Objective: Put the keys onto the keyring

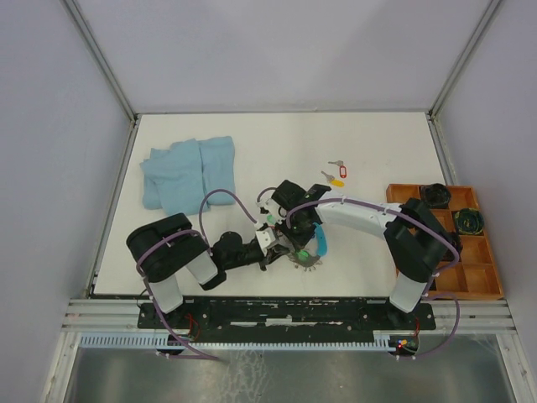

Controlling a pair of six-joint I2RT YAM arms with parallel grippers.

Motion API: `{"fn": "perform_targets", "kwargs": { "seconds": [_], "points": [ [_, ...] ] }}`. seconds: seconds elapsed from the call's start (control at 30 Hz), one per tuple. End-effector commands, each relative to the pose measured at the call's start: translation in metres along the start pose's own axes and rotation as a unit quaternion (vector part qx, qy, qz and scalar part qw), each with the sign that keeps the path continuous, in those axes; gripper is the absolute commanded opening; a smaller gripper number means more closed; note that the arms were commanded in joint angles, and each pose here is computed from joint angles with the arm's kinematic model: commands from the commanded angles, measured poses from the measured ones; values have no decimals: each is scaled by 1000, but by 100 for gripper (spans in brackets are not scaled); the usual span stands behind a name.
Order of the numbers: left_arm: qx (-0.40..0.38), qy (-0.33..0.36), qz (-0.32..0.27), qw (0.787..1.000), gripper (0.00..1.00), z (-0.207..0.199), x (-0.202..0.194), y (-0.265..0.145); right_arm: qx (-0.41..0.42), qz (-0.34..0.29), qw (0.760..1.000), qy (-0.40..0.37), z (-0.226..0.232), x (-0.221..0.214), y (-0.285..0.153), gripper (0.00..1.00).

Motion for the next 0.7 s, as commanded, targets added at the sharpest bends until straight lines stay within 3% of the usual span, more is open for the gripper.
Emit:
{"fn": "perform_targets", "kwargs": {
  "seconds": [0.0, 0.23, 0.67],
  "points": [
    [-9, -6, -71, 997, 3, -5, 32, 1, -83, 26, 996, 12, -16, 1, 0, 1],
    [-8, -28, -85, 996, 3, -7, 37, -3, -126, 47, 990, 29, -24, -2, 9, 1],
    [1, -62, -114, 992, 3, -8, 40, -8, -85, -86, 992, 43, -10, 29, -20, 1]
  ]
}}
Point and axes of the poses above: each gripper's point midway between its finger pads, its own y axis out along the fingers, its own z axis along the line the jaws close on, x = y × z, the point moved 3 cm from there along -y, back along the fingers, and after that the axes turned 1 degree about y, right-handed, at the moved point
